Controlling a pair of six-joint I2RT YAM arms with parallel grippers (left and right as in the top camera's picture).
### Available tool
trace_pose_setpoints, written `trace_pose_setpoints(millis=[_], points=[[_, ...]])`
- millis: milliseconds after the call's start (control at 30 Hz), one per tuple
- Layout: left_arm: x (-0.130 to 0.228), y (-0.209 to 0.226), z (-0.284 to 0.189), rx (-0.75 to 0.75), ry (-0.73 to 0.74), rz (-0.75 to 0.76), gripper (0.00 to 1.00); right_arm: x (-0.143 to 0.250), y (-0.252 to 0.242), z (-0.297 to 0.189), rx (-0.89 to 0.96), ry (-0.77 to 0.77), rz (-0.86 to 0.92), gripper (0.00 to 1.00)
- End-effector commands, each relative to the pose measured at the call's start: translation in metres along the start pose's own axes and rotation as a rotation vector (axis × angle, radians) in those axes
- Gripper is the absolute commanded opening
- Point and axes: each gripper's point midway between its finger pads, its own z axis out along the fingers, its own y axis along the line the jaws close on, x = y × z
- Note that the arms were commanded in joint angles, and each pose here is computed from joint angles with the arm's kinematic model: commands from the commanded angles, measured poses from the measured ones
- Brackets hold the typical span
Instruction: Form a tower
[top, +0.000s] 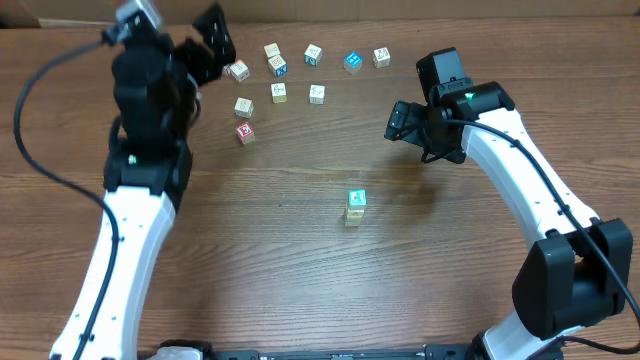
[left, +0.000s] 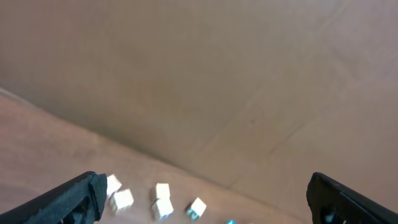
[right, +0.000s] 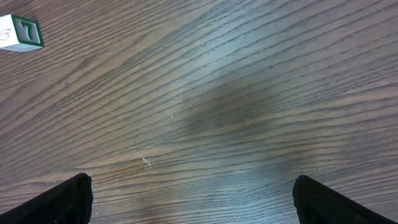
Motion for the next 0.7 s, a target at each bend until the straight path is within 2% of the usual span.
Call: trace_pose_setpoints(millis=[0,233,400,500,667], points=[[0.035,0.021,-0.019,-0.034,0.053,0.021,1.0,-0.002,-0.003,0.0,0.009,-0.009,0.001,1.0],[0.119,0.078,-0.061,-0.117,0.186,0.031,1.0,-0.002,-0.003,0.0,0.009,-0.009,0.001,1.0],[0.162,0.108,-0.098,-0.138,0.219,0.033,1.0,-0.002,-0.003,0.0,0.009,-0.009,0.001,1.0],[0.173,0.118,-0.117,-0.125,0.194,0.031,1.0,-0.002,-0.003,0.0,0.009,-0.009,0.001,1.0],[0.169,0.116,-0.136,-0.063,0.095,0.024,1.0,-0.002,-0.003,0.0,0.009,-0.009,0.001,1.0]])
